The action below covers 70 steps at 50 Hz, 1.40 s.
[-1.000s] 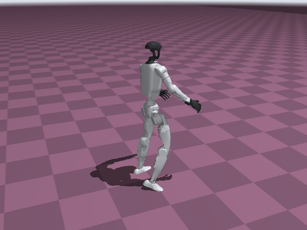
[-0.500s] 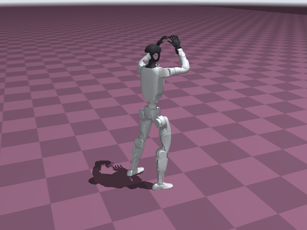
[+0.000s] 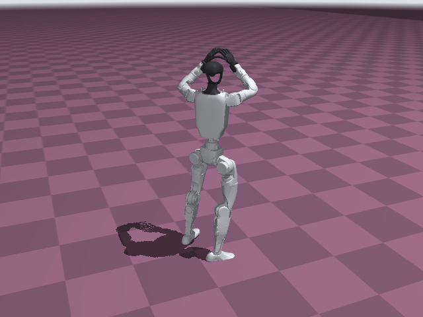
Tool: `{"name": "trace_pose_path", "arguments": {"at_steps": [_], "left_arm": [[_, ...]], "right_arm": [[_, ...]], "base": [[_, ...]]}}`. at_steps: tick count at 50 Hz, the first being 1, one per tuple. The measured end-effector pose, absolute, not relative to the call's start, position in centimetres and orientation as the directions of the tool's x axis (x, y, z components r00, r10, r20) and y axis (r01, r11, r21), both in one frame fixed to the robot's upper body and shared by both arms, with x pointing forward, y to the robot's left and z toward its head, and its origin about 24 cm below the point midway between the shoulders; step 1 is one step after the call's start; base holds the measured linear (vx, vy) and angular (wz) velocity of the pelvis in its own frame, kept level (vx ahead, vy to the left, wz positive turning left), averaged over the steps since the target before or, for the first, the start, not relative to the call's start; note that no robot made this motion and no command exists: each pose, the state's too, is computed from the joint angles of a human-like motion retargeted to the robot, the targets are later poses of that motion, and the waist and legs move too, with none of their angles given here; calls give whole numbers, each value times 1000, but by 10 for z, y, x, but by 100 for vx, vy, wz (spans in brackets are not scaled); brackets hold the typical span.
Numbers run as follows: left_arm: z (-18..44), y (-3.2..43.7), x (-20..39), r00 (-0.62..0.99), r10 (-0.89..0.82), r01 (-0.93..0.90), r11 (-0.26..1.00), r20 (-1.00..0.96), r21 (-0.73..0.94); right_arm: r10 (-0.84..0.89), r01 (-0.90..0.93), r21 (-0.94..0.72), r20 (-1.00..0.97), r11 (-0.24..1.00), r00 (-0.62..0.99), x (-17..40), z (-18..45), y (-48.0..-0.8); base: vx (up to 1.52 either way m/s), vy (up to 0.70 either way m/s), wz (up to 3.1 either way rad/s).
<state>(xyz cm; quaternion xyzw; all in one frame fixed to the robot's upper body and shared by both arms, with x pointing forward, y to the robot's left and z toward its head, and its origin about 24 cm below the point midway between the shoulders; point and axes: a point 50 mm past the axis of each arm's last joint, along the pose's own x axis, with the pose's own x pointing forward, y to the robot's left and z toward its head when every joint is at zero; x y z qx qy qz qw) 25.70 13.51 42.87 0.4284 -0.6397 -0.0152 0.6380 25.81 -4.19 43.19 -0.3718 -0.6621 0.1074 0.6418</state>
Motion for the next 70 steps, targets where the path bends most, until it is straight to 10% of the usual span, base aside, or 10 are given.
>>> {"name": "trace_pose_path", "arguments": {"at_steps": [70], "left_arm": [[457,127,222,6,-647,-699,543,763,466]], "right_arm": [[596,501,-467,793,728,-125,220,469,-33]], "base": [[1,4,-3]]}}
